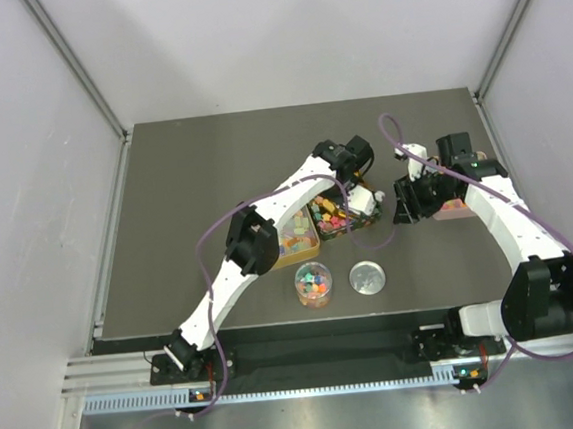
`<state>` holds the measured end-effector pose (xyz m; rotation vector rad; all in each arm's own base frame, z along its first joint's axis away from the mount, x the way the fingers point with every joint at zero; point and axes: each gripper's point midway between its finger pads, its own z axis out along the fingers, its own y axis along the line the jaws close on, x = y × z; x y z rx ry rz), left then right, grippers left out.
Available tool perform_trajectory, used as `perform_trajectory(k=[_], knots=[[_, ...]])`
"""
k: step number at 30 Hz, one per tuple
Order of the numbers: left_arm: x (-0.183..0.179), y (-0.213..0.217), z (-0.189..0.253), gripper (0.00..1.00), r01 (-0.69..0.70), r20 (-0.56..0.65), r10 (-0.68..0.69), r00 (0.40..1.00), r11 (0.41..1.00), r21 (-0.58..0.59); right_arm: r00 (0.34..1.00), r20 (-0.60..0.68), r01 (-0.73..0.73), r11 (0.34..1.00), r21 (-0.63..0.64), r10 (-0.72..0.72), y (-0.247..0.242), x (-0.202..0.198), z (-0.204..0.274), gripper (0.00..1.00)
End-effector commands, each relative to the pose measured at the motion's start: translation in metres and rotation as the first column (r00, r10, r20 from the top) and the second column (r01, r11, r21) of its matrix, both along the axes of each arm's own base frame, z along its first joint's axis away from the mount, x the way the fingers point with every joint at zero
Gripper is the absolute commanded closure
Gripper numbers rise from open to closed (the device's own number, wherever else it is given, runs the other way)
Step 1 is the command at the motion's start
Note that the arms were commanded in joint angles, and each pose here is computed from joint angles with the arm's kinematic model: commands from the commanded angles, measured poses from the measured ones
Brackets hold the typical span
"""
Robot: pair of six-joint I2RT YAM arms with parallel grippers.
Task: Pack the candies
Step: Scoop the fake candies from the storage box, then place the fake candies in the packing bottle.
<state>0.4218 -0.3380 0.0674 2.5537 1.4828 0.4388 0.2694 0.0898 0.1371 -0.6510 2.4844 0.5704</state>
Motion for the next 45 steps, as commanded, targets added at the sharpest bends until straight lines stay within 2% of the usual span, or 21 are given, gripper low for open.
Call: perform_trajectory(k=[1,6,10,15,18,19,22,25,29,30,32,33,34,35,37,38,42,45], knots=[[0.004,-0.019,0.030,1.00,-0.162,-0.048,0.155,0.987,0.948,-0.275,1.000,-0.001,-0.009,0.999,0.042,0.010,0.004,0.000,0.004,0.45],[0.006,-0.018,0.034,1.00,-0.327,-0.161,0.286,0.945,0.858,-0.395,1.000,-0.008,-0.012,0.999,0.035,0.012,0.002,0.005,0.004,0.45],[0.006,-0.018,0.045,1.00,-0.380,-0.219,0.312,0.925,0.803,-0.460,1.000,-0.005,-0.016,0.999,0.031,0.016,0.002,0.010,0.005,0.45],[0.001,-0.015,0.065,1.00,-0.496,-0.392,0.317,0.863,0.680,-0.541,1.000,0.003,-0.022,0.999,0.032,0.022,0.001,0.014,0.008,0.45],[0.006,-0.010,0.095,1.00,-0.512,-0.411,0.311,0.857,0.610,-0.605,0.999,0.021,-0.030,0.999,0.031,0.029,-0.001,0.014,0.011,0.45],[0.008,-0.006,0.117,1.00,-0.496,-0.391,0.307,0.868,0.585,-0.642,0.999,0.025,-0.031,0.999,0.036,0.030,-0.002,0.013,0.013,0.45],[0.002,0.001,0.156,1.00,-0.446,-0.336,0.294,0.895,0.568,-0.692,0.997,0.061,-0.054,0.998,0.037,0.052,-0.003,0.011,0.018,0.45],[-0.016,0.019,0.185,1.00,-0.410,-0.293,0.288,0.912,0.596,-0.690,0.991,0.105,-0.083,0.996,0.018,0.080,-0.006,0.012,0.023,0.45],[-0.051,0.057,0.200,1.00,-0.360,-0.234,0.274,0.933,0.719,-0.594,0.982,0.160,-0.098,0.995,-0.001,0.097,-0.008,0.019,0.031,0.44],[-0.071,0.075,0.199,1.00,-0.375,-0.257,0.278,0.926,0.761,-0.529,0.981,0.169,-0.101,0.995,-0.001,0.099,-0.007,0.021,0.034,0.44],[-0.084,0.097,0.190,1.00,-0.367,-0.232,0.291,0.928,0.822,-0.435,0.978,0.197,-0.075,0.997,0.014,0.071,-0.015,0.027,0.044,0.44],[-0.098,0.108,0.207,1.00,-0.328,-0.190,0.270,0.944,0.833,-0.446,0.975,0.210,-0.083,0.996,0.028,0.075,-0.012,0.027,0.050,0.44],[-0.106,0.117,0.209,1.00,-0.264,-0.158,0.216,0.963,0.869,-0.419,0.970,0.231,-0.088,0.996,0.034,0.078,-0.011,0.030,0.057,0.44],[-0.116,0.134,0.192,1.00,-0.259,-0.157,0.218,0.963,0.907,-0.332,0.966,0.246,-0.087,0.995,0.039,0.075,-0.010,0.031,0.063,0.44],[-0.134,0.156,0.202,1.00,-0.163,-0.067,0.150,0.986,0.949,-0.270,0.961,0.267,-0.081,0.996,0.042,0.067,-0.009,0.033,0.069,0.43],[-0.141,0.173,0.188,1.00,-0.145,-0.061,0.136,0.989,0.973,-0.177,0.960,0.271,-0.077,0.996,0.041,0.064,-0.010,0.033,0.071,0.43],[-0.154,0.203,0.188,1.00,-0.047,-0.003,0.047,0.999,0.997,-0.063,0.964,0.260,-0.067,0.997,0.025,0.058,-0.013,0.031,0.065,0.43],[-0.153,0.202,0.185,1.00,0.017,-0.005,-0.017,1.000,1.000,-0.024,0.963,0.265,-0.056,0.998,0.017,0.050,-0.015,0.031,0.062,0.43]])
